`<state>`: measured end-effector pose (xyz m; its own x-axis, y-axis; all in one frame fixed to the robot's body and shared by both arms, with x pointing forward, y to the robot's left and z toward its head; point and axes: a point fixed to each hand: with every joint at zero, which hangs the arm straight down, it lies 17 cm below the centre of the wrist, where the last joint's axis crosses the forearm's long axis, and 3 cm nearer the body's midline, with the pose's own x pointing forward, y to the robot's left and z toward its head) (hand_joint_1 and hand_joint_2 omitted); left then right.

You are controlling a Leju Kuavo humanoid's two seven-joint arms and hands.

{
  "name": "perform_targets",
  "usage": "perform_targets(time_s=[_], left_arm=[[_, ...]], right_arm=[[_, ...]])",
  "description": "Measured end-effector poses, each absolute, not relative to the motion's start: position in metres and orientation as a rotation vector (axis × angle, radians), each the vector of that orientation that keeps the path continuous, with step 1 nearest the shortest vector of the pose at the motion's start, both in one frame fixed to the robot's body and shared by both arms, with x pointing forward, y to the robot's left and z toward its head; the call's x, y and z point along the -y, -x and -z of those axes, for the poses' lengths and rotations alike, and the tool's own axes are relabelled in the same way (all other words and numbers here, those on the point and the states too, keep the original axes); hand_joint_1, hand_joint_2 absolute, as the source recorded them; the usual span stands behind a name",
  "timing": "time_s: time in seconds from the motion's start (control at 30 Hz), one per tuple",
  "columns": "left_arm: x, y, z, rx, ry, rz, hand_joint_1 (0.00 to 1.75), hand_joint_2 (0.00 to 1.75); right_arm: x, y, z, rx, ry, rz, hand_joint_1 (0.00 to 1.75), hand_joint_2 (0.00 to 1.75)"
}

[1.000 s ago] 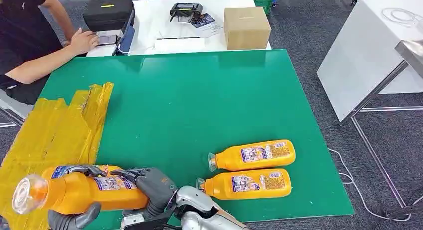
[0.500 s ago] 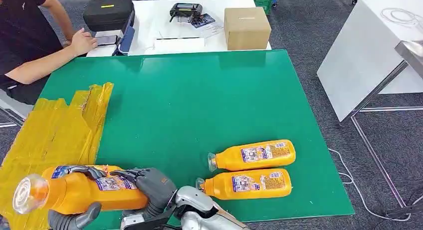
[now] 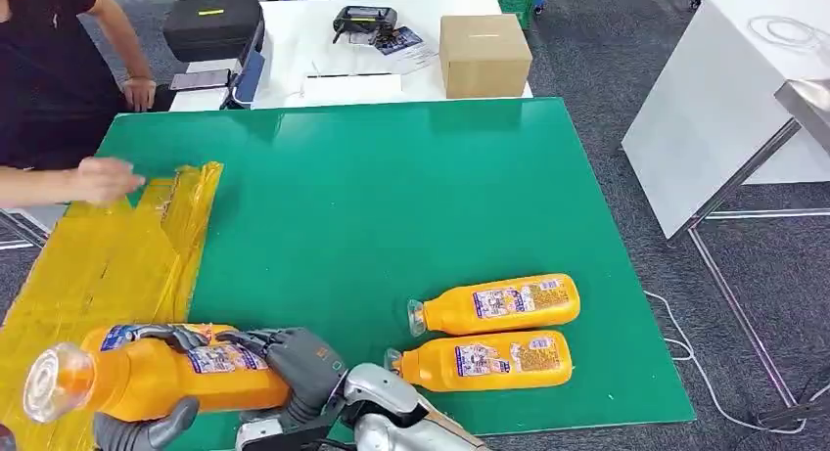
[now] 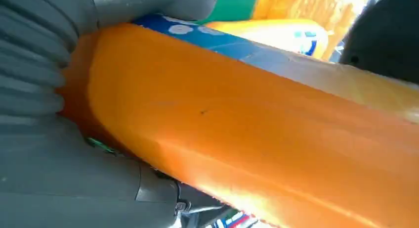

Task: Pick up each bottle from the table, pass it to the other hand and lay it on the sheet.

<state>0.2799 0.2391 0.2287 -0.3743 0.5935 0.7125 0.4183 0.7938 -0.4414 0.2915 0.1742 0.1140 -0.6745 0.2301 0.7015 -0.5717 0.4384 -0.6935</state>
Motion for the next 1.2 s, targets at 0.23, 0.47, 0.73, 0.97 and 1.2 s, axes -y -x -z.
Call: perform_targets(time_s=[0.23,0.47,0.73,0.97,1.2], left_arm=[[-0.259,-0.304,-0.229,2.111,0.248,-0.023,1.75,1.75],[-0.322,-0.320,-0.262,2.148,-0.674,0.202,1.75,1.75],[-0.322,-0.319,-0.272,2.167,-0.741,0.230,1.75,1.75],[-0.321,-0.317,-0.266,2.124,-0.860,0.319,1.75,1.75],[-0.319,-0.316,-0.265,2.121,-0.862,0.327,1.75,1.75]], right_arm=[[-0.159,-0.321,-0.153,1.967,-0.245,-1.128,0.00,0.00],[-0.123,-0.331,-0.223,2.068,-0.345,-0.850,0.00,0.00],[-0.099,-0.333,-0.251,2.127,-0.335,-0.745,0.00,0.00],[-0.088,-0.336,-0.256,2.139,-0.320,-0.704,0.00,0.00],[-0.084,-0.337,-0.259,2.144,-0.314,-0.688,0.00,0.00]])
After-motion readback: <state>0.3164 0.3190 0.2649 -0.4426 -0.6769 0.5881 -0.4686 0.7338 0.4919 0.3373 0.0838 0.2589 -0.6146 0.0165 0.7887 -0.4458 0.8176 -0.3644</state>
